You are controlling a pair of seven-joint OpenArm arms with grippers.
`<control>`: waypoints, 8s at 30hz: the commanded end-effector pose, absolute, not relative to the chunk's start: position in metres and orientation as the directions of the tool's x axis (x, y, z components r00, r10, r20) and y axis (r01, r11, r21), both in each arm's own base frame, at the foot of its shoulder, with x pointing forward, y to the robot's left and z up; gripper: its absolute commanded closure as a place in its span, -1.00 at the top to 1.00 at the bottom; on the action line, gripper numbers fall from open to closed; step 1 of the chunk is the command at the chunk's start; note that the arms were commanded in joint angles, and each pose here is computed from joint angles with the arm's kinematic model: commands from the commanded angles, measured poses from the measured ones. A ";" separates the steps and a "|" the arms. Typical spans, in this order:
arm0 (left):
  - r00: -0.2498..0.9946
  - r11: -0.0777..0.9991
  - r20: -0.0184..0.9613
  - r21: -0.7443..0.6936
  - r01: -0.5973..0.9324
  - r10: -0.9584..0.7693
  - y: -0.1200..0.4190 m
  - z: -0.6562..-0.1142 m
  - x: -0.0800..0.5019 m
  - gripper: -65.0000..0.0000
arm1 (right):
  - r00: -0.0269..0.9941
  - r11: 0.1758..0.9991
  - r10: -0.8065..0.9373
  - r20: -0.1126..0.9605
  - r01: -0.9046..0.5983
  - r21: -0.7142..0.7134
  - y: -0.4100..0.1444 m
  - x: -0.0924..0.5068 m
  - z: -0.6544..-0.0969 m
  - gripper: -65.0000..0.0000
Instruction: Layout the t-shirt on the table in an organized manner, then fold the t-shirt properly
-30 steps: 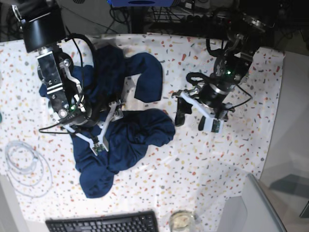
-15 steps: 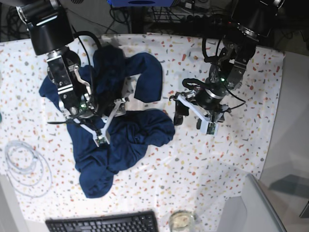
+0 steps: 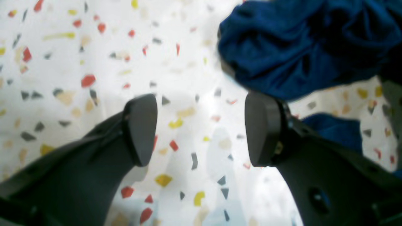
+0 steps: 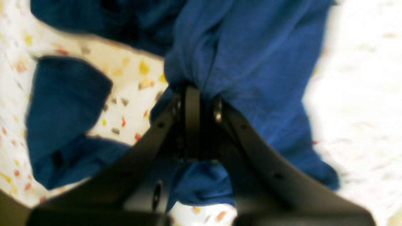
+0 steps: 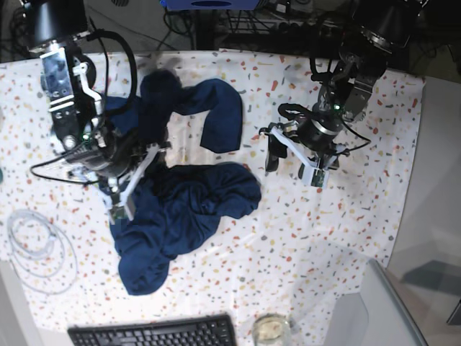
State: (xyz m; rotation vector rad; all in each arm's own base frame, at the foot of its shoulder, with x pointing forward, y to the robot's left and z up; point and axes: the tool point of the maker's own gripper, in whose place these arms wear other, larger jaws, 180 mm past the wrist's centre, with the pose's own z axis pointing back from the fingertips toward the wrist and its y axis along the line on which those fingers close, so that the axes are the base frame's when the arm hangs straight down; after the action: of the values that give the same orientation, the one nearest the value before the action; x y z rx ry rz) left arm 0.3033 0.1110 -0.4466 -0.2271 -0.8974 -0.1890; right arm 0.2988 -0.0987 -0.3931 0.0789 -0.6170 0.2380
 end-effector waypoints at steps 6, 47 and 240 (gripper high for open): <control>0.552 0.936 0.829 -0.120 0.331 -0.089 0.084 -0.429 0.317 -0.68 | 0.715 0.987 0.139 0.685 -0.160 -0.032 -0.130 0.294 -0.331 -1.00; 0.869 0.535 0.319 -0.842 0.077 0.378 -0.125 -0.365 0.415 0.75 | 0.763 0.995 0.088 0.640 -0.042 -0.087 -0.198 0.250 -0.358 -1.00; 0.675 0.949 0.696 -0.027 -0.314 0.243 0.411 -0.394 0.139 -1.00 | 0.519 0.614 0.464 0.718 -0.773 0.161 0.164 0.276 -0.400 -1.00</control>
State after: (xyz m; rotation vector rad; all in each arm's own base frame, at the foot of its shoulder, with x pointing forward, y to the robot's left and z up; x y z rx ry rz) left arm 0.1344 0.4044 -0.4067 0.0817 -0.7325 0.3339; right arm 0.2645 0.1517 -0.4195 0.4741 -0.6230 0.7801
